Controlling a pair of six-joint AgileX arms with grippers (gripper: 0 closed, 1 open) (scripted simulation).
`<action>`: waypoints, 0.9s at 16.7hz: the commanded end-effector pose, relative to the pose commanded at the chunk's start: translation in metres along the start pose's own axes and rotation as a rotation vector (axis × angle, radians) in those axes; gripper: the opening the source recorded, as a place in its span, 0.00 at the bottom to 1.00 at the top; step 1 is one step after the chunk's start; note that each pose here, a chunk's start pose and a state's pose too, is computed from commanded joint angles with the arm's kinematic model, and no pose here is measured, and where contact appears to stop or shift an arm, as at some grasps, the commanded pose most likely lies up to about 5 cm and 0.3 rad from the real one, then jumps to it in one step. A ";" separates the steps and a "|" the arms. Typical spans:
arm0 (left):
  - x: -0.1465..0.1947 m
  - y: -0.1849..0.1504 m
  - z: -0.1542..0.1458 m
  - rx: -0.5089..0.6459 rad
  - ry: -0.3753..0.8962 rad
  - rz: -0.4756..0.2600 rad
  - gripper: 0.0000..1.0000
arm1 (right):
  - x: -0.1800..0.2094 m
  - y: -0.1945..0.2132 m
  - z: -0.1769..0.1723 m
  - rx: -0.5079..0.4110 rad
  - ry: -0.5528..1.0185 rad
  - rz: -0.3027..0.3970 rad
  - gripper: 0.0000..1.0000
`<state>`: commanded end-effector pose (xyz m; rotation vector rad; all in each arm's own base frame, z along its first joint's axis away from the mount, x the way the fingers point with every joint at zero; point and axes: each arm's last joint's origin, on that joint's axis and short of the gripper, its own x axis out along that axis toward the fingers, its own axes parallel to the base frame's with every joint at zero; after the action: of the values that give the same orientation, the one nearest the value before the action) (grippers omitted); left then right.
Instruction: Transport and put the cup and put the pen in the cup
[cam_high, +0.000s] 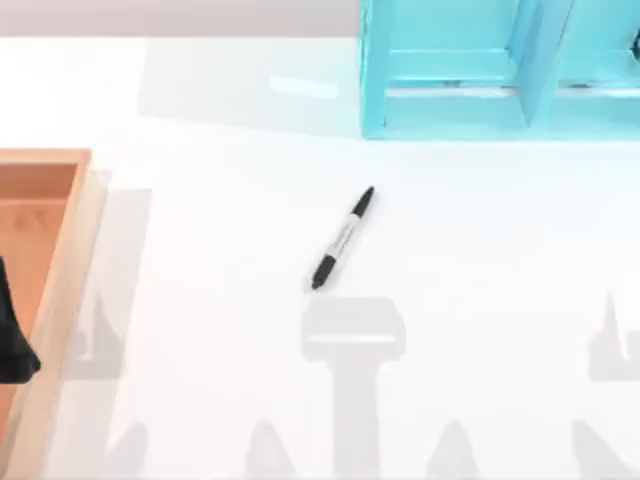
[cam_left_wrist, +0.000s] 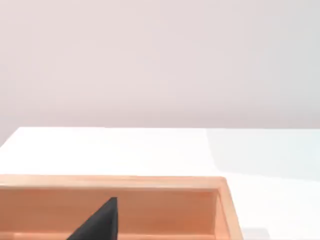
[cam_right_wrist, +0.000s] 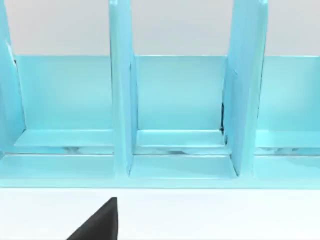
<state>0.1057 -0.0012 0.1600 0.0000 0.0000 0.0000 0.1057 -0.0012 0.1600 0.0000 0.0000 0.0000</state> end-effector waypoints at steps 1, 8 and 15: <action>0.000 0.000 0.000 0.000 0.000 0.000 1.00 | 0.000 0.000 0.000 0.000 0.000 0.000 1.00; 0.005 0.005 0.038 0.031 0.198 0.041 1.00 | 0.000 0.000 0.000 0.000 0.000 0.000 1.00; 0.074 0.022 0.103 0.066 0.816 0.065 1.00 | 0.000 0.000 0.000 0.000 0.000 0.000 1.00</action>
<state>0.1796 0.0211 0.2630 0.0658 0.8157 0.0649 0.1057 -0.0012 0.1600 0.0000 0.0000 0.0000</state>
